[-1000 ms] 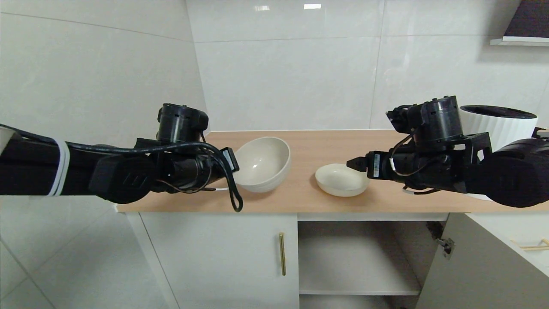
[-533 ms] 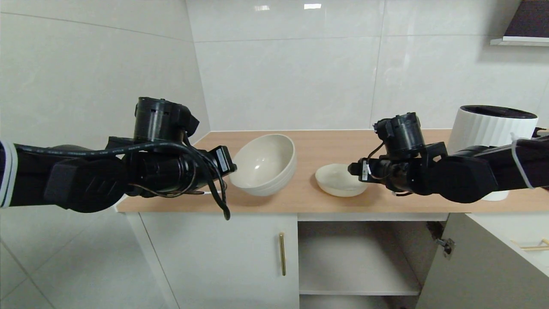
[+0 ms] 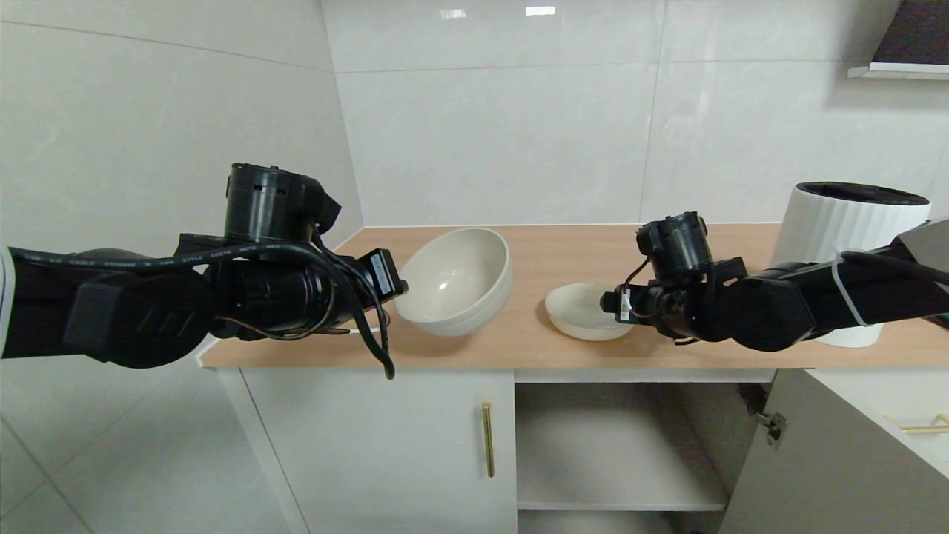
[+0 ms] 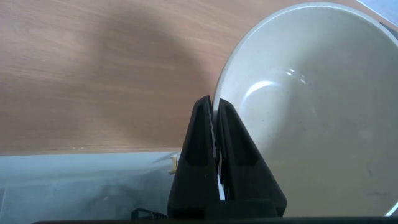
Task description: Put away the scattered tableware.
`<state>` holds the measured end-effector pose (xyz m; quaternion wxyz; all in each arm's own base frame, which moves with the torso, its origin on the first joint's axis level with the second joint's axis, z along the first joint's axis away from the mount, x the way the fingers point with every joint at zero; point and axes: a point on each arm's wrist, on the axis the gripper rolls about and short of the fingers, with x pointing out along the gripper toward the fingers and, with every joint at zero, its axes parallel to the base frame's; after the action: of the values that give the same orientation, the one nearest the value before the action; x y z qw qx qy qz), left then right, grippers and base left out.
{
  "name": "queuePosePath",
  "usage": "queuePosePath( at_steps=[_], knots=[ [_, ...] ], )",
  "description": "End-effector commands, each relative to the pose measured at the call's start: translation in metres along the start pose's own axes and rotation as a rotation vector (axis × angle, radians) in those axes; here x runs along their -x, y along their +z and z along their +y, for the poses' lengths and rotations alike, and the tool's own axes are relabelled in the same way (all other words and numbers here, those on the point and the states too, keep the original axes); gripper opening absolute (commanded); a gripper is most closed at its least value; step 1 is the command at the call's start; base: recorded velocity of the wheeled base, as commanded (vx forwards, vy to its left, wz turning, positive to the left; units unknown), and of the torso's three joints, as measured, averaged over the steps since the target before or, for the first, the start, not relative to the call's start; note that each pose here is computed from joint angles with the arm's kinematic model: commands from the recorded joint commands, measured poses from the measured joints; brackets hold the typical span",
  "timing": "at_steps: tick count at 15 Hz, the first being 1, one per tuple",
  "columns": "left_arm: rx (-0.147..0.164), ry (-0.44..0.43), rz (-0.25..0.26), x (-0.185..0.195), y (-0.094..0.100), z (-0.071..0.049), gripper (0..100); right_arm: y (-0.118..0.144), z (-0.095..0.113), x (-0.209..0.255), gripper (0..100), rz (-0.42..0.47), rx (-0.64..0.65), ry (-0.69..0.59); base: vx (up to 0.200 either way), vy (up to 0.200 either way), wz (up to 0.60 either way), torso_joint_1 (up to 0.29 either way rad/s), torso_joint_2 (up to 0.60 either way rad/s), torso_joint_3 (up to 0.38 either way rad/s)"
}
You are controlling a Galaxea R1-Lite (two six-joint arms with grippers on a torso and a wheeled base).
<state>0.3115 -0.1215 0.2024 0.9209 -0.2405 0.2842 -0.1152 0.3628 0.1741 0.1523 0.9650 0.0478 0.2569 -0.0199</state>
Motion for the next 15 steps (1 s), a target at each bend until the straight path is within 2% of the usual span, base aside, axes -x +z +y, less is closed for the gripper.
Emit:
queuePosePath(
  at_steps=[1,3,4,11,15],
  knots=[
    [0.001,0.0,-0.003,0.001,0.0,0.0,0,0.0,0.0,-0.001,100,-0.001,-0.003,-0.001,0.0,0.0,0.0,0.0,0.0,0.0],
    [0.001,0.0,-0.003,0.001,0.0,0.0,0,-0.001,0.0,-0.002,100,0.002,-0.003,-0.002,0.0,0.0,0.0,0.0,0.0,0.0],
    [0.001,0.0,-0.003,0.001,0.0,0.0,0,-0.001,0.0,-0.002,0,0.002,-0.003,-0.002,0.0,0.0,0.0,0.0,0.0,0.0],
    [0.001,0.0,-0.003,0.001,0.0,0.0,0,0.003,0.0,0.002,0,-0.007,-0.011,0.002,0.0,0.0,0.0,0.0,0.0,0.0],
    [0.001,-0.002,0.0,0.006,-0.002,0.001,0,0.016,-0.006,0.03,0,0.015,-0.043,0.032,0.0,0.0,0.0,0.0,0.0,0.0]
  ],
)
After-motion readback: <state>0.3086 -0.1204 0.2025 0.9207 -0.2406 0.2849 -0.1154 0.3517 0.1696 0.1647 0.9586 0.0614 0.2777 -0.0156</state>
